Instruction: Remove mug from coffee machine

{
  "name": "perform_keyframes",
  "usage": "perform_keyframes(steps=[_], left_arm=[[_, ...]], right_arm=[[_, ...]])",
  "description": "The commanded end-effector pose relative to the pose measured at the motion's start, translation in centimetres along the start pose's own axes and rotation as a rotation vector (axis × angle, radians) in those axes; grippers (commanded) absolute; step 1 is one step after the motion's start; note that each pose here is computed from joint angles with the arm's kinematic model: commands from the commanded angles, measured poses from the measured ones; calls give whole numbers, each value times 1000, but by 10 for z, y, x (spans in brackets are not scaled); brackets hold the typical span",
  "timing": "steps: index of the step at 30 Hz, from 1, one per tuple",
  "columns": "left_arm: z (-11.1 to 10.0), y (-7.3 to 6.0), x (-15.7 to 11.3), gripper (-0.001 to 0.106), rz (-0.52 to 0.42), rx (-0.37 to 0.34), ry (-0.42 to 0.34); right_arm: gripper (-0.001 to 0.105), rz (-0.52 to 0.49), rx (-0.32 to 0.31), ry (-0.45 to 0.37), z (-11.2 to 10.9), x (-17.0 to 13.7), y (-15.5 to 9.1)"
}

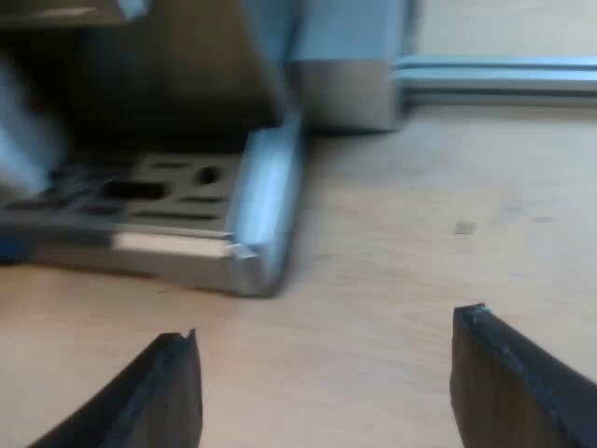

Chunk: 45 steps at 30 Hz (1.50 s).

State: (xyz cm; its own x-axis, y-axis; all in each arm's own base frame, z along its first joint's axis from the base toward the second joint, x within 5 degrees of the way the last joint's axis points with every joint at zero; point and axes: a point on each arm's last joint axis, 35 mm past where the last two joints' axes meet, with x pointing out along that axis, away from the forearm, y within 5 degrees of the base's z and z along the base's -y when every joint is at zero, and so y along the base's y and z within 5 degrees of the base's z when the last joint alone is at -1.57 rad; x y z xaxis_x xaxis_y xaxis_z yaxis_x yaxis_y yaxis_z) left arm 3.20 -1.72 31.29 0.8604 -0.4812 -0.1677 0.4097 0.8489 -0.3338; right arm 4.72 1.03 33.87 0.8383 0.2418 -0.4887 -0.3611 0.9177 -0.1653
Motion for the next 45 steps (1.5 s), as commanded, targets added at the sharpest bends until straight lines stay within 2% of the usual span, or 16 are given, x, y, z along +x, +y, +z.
perform_keyframes(steps=[1, 6, 7, 10, 14, 17, 20, 23, 31, 38, 42, 45], left_arm=[[5, -3, 1, 76, -40, 2, -14], [7, -3, 7, 76, -90, 48, 20], [4, -3, 22, 76, -186, 148, 79], [-5, -1, 34, 76, -268, 147, 109], [-18, 5, 45, 76, -278, 151, 103], [-25, 8, 50, 76, -277, 150, 105], [-45, 17, 60, 76, -266, 138, 138], [-56, 22, 65, 76, -260, 129, 161], [-63, 24, 68, 76, -257, 125, 173], [-66, 26, 67, 76, -249, 111, 208], [-66, 25, 67, 76, -249, 112, 206], [-66, 25, 67, 76, -249, 112, 206]], right_arm=[[59, 143, -50, -32, 9, 7, 3], [59, 171, -63, -30, 12, 12, 4], [59, 234, -108, -64, 21, 20, 7], [59, 288, -147, -95, 25, 33, 13], [59, 345, -177, -100, 18, 47, 22], [59, 352, -183, -103, 17, 50, 24], [59, 371, -214, -138, 6, 66, 36], [59, 388, -235, -172, 1, 75, 43], [59, 460, -270, -249, -20, 94, 61], [59, 480, -278, -266, -33, 103, 67], [59, 478, -277, -274, -36, 105, 68], [59, 423, -272, -290, -36, 108, 67]])
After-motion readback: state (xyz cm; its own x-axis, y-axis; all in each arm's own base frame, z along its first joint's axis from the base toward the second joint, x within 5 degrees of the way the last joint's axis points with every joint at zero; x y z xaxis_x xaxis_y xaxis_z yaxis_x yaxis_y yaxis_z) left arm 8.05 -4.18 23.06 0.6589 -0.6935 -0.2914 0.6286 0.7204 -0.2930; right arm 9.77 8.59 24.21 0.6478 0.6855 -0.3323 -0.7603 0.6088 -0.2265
